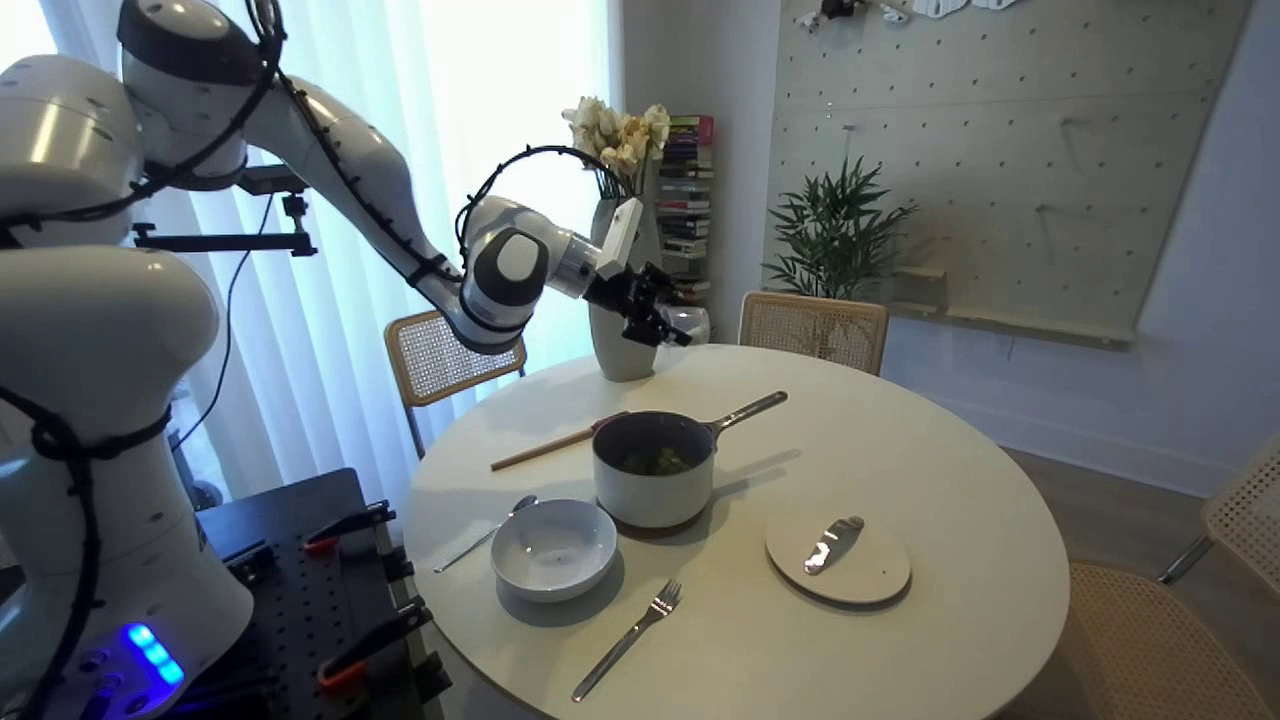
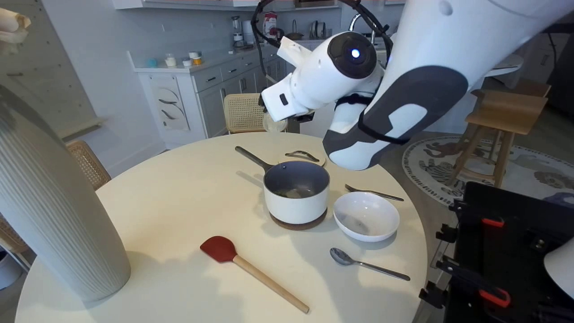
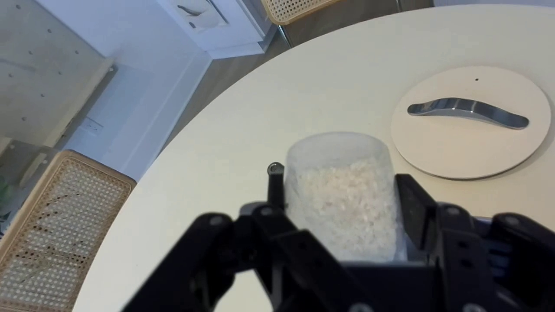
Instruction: Pour the contents of the colourless cup into the white pot
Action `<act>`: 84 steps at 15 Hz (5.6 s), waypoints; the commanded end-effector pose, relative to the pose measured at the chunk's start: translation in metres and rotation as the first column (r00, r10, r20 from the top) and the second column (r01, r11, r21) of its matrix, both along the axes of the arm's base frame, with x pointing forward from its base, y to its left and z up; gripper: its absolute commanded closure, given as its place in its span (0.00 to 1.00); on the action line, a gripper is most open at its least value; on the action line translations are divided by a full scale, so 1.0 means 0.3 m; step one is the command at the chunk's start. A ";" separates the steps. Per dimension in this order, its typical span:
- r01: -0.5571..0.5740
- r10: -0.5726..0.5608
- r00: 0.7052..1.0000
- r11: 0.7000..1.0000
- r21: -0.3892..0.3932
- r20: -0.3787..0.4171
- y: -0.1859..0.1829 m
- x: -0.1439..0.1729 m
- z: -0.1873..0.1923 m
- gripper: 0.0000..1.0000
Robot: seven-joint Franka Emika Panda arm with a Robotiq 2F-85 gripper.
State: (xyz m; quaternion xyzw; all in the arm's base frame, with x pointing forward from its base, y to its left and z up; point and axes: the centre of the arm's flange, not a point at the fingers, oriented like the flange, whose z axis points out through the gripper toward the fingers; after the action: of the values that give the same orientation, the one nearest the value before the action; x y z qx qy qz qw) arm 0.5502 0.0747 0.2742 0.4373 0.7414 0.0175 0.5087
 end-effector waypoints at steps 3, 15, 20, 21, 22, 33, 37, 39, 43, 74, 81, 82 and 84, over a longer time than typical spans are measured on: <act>-0.022 0.028 0.998 0.993 -0.117 0.052 -0.115 -0.117 -0.157 0.61; -0.012 0.042 0.994 0.959 -0.284 0.099 -0.102 -0.176 -0.272 0.61; 0.004 0.050 0.988 0.939 -0.343 0.146 -0.105 -0.199 -0.297 0.61; 0.012 0.052 0.985 0.930 -0.366 0.166 -0.108 -0.206 -0.279 0.61; 0.014 0.054 0.984 0.928 -0.372 0.171 -0.106 -0.212 -0.263 0.61; 0.048 -0.009 0.990 0.961 -0.272 0.143 -0.149 -0.231 -0.265 0.61; 0.090 -0.077 0.992 0.988 -0.129 0.097 -0.205 -0.179 -0.317 0.61; 0.111 -0.105 0.991 0.991 -0.073 0.083 -0.227 -0.138 -0.315 0.61; 0.138 -0.141 0.989 0.989 0.042 0.054 -0.273 -0.038 -0.269 0.61; 0.480 -0.362 0.877 0.647 0.593 -0.315 -0.397 0.050 0.180 0.61; 0.464 -0.342 0.886 0.653 0.599 -0.313 -0.421 0.045 0.161 0.36; 0.464 -0.342 0.886 0.653 0.599 -0.313 -0.420 0.045 0.161 0.36; 0.478 -0.332 0.878 0.645 0.597 -0.345 -0.398 0.051 0.165 0.61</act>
State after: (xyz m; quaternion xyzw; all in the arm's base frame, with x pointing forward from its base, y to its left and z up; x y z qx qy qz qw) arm 0.5636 -0.0499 0.3214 0.7388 0.6151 0.1254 0.2450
